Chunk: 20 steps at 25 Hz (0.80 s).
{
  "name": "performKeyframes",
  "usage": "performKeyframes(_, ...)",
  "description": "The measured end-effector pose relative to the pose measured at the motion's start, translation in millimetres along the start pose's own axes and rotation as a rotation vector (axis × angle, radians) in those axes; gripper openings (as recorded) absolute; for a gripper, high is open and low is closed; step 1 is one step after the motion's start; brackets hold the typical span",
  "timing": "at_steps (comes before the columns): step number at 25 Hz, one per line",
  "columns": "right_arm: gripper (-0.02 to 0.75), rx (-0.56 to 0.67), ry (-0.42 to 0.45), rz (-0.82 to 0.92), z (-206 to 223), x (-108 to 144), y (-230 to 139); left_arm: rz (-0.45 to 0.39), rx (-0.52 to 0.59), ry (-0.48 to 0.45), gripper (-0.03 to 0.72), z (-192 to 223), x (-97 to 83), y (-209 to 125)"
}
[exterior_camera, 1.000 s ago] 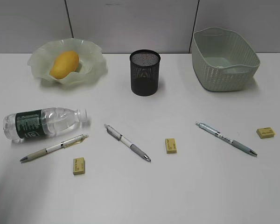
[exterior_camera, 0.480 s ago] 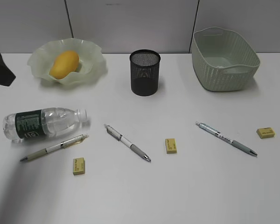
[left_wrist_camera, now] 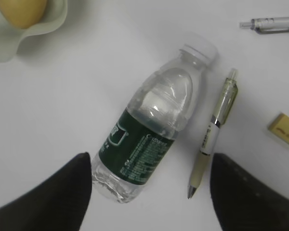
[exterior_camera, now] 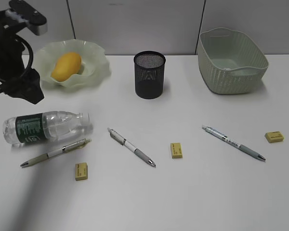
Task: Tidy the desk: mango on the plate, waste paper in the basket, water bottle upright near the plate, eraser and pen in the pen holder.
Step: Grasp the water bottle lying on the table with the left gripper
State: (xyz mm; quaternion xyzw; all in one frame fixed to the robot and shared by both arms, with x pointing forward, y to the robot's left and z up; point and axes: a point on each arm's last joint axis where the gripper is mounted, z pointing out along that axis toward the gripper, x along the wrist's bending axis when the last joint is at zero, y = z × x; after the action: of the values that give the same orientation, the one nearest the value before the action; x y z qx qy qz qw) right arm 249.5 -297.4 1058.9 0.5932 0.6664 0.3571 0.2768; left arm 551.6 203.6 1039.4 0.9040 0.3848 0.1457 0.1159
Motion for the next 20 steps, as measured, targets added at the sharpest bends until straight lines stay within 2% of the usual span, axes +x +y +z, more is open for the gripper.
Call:
performKeyframes(5, 0.549, 0.000, 0.000, 0.000, 0.0, 0.0, 0.0, 0.095, 0.040, -0.017, 0.584, 19.3, 1.2, 2.7)
performKeyframes(13, 0.548, 0.000, -0.001, 0.000, 0.0, -0.1, 0.0, 0.181, 0.120, -0.068, 0.592, 61.1, -0.1, 2.0)
performKeyframes(20, 0.548, 0.000, -0.001, 0.000, 0.0, -0.1, 0.0, 0.199, 0.135, -0.078, 0.592, 89.4, 0.2, 3.6)
